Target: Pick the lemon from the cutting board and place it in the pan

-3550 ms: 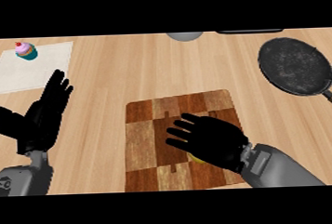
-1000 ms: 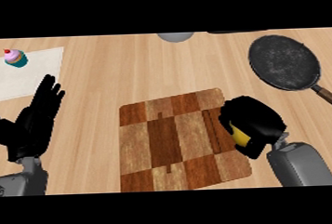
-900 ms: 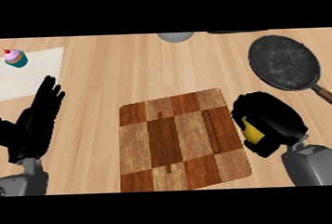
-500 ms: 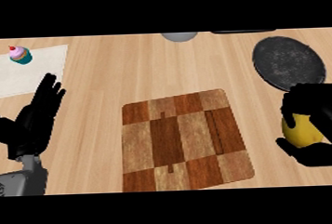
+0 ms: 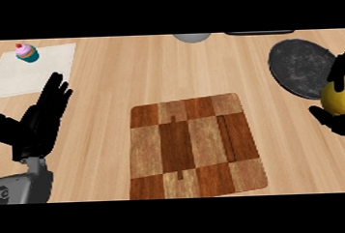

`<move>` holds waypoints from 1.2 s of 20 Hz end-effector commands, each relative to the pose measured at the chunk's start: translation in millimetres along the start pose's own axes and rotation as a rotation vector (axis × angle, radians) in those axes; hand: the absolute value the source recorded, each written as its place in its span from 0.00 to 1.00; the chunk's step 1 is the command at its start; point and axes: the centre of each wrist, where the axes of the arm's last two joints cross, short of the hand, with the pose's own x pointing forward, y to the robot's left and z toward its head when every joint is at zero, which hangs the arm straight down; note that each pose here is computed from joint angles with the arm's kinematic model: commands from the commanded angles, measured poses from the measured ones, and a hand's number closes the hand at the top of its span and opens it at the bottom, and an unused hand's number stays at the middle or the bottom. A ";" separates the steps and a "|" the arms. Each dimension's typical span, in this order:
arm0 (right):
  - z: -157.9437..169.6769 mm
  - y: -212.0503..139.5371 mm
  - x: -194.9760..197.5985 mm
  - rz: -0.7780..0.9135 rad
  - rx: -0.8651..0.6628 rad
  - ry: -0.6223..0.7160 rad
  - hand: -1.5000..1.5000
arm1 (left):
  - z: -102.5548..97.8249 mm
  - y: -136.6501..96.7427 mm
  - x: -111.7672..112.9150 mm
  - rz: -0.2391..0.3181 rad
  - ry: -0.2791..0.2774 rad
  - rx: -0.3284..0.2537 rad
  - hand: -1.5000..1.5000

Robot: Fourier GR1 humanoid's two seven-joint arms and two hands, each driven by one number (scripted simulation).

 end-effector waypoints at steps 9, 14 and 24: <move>-43.9 0.2 -118.1 -0.081 -0.096 0.155 1.00 | -10.5 -6.7 -0.5 0.001 -0.006 -0.037 0.50; -33.5 42.6 -150.9 -0.089 -0.066 0.149 1.00 | -0.3 1.0 2.8 0.004 -0.026 -0.049 0.50; -43.2 97.8 -152.9 -0.135 0.015 0.077 1.00 | -16.3 -13.2 15.4 0.000 -0.010 -0.062 0.50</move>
